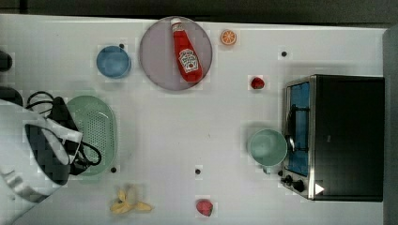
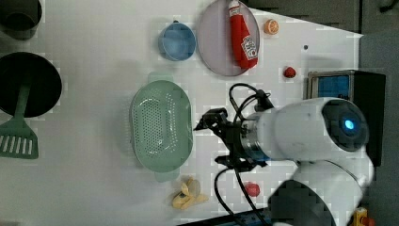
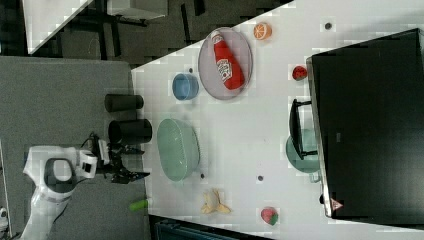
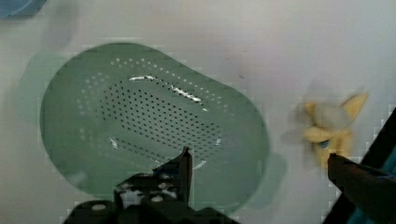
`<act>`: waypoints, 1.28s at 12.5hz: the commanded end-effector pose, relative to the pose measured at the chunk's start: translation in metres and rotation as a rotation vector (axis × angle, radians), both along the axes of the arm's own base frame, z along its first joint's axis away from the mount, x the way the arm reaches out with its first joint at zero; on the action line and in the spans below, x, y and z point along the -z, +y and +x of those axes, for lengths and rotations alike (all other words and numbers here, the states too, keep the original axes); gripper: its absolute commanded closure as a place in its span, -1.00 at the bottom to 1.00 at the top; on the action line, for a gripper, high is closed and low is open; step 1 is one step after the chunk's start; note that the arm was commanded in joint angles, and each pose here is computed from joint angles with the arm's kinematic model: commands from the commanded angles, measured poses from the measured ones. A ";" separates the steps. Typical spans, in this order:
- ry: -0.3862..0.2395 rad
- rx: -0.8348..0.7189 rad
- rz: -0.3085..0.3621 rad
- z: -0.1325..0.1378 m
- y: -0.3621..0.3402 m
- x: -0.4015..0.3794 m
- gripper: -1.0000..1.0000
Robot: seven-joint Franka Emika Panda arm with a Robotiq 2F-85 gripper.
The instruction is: Drag strainer left to right.
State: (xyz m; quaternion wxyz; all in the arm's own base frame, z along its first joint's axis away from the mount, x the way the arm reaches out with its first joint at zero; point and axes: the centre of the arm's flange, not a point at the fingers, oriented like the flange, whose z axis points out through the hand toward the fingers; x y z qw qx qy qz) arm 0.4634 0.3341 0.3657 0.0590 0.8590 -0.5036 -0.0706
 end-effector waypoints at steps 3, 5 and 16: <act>-0.027 0.366 0.020 0.029 -0.009 0.067 -1.00; -0.015 0.470 0.049 0.032 -0.005 0.104 -1.00; -0.083 0.483 0.064 0.023 -0.048 0.201 -1.00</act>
